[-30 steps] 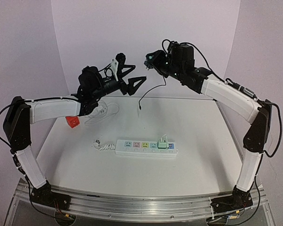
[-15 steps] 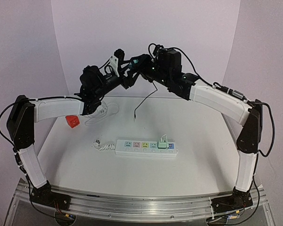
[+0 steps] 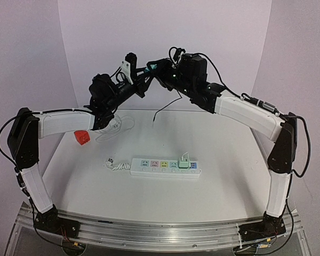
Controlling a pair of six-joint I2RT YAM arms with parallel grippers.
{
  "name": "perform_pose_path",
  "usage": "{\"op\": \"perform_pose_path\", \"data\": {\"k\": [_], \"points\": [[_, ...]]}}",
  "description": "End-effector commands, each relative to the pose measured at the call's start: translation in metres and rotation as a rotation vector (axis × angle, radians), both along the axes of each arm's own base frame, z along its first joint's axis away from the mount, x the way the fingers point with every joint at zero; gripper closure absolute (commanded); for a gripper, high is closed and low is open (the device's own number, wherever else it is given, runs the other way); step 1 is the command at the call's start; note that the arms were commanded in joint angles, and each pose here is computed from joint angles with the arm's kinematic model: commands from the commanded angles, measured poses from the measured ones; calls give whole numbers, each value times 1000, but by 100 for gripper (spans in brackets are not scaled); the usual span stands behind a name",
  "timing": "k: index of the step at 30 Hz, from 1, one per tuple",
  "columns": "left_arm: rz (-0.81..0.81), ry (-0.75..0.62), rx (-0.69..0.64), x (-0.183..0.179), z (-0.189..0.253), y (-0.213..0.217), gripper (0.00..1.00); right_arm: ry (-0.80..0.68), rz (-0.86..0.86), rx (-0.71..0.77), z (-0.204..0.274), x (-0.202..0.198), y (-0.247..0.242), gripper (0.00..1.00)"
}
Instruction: Insert the plug
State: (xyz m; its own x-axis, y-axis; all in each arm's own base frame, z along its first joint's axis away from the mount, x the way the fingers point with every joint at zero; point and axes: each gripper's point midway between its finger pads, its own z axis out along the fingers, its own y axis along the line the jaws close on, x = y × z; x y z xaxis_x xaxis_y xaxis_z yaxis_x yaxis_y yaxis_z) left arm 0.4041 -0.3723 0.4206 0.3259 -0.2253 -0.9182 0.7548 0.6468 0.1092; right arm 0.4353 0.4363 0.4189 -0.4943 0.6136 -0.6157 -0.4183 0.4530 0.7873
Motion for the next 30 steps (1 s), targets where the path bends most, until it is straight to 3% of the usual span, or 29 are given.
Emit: {"op": "perform_pose_path", "data": {"k": [1,4,6,8,13,18,22,25,30], "points": [[-3,-147,49,-23,18,0,100,3,77,-26,-10,-7,11,90],[-14,-184,82,-30,13,3,100,30,208,-59,-16,-8,8,44],[-43,-211,104,-37,11,6,100,62,306,-74,-17,-6,-3,20],[-95,-244,139,-47,6,6,100,107,390,-78,-21,-6,-17,13],[-195,-327,227,-67,-9,1,100,127,629,-63,-20,-31,-23,9],[-271,-328,279,-69,-18,-6,100,119,813,-75,-25,-65,-21,9],[-303,-339,307,-71,-24,-9,100,132,789,-107,-31,-68,-26,14],[-312,-334,312,-71,-25,-11,100,171,740,-196,-47,-65,-30,27],[-311,-332,322,-72,-27,-10,100,170,763,-214,-48,-74,-34,30]]}}
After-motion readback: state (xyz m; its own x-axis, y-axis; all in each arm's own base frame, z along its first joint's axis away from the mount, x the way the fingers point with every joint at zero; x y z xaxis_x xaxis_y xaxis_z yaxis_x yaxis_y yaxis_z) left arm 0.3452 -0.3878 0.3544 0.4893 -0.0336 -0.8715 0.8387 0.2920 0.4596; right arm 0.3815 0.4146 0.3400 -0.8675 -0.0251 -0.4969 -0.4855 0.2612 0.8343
